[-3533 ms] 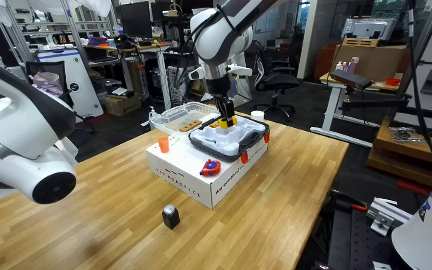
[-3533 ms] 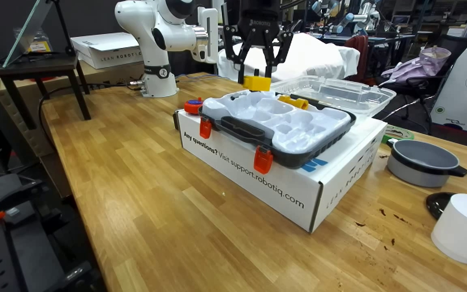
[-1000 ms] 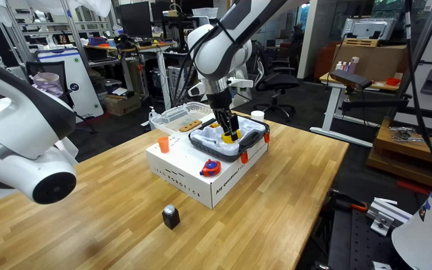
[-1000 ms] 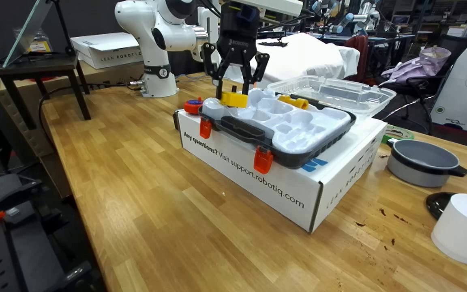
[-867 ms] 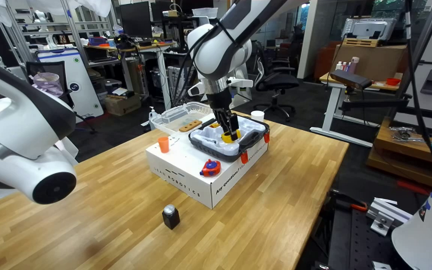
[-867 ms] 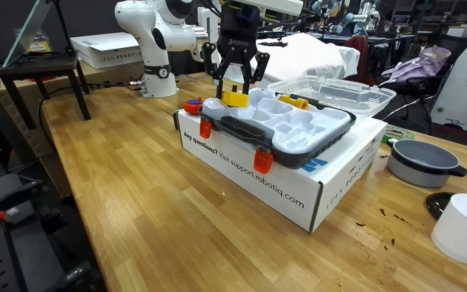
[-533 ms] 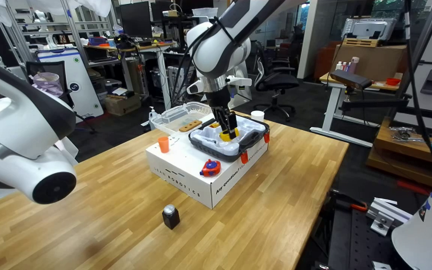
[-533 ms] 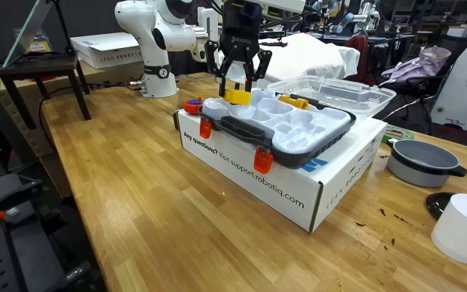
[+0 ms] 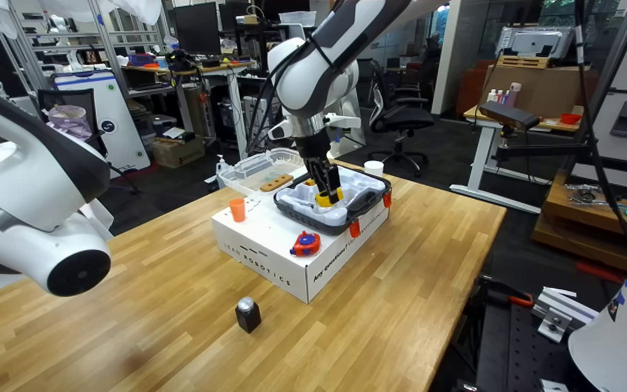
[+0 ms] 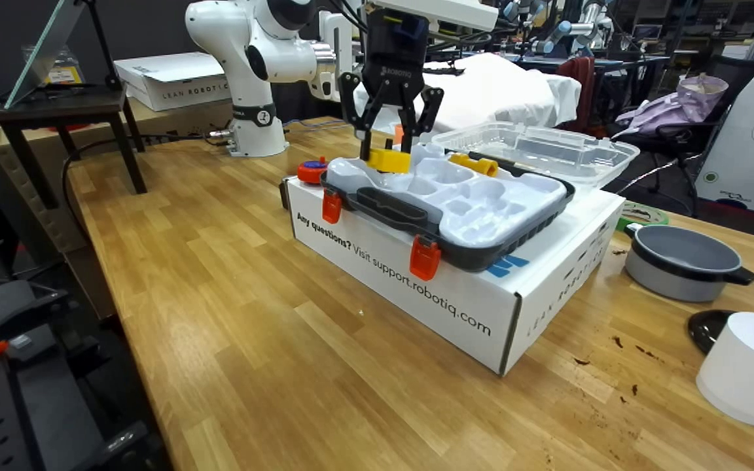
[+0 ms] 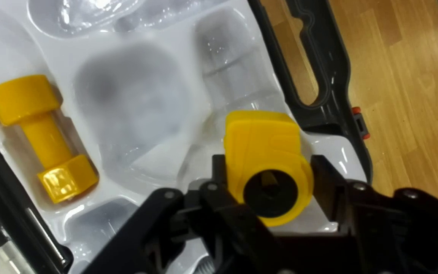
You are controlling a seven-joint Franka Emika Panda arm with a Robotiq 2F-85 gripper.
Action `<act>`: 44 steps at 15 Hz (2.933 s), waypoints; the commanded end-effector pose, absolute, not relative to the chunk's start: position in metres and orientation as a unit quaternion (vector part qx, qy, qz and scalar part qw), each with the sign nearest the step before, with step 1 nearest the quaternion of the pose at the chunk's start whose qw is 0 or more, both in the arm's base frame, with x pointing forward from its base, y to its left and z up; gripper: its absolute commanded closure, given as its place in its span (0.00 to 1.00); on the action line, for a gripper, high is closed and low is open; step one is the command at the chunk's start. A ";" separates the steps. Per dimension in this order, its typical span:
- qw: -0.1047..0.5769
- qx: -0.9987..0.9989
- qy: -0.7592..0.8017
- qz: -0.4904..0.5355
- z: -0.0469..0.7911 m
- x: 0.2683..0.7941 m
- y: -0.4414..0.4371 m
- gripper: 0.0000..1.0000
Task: Put the yellow object inside the black and white case on the table
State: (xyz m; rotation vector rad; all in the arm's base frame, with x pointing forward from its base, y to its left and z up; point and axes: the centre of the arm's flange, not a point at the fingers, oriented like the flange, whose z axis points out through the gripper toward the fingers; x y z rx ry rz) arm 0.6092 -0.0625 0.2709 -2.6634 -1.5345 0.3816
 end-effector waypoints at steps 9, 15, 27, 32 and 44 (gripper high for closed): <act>0.029 -0.857 -0.501 0.118 0.277 0.612 -0.068 0.00; 0.023 -0.861 -0.499 0.099 0.304 0.587 -0.068 0.00; 0.051 -0.891 -0.444 0.072 0.346 0.473 -0.067 0.00; 0.075 -0.916 -0.391 0.062 0.354 0.438 -0.089 0.00; 0.086 -0.922 -0.371 0.074 0.349 0.417 -0.110 0.00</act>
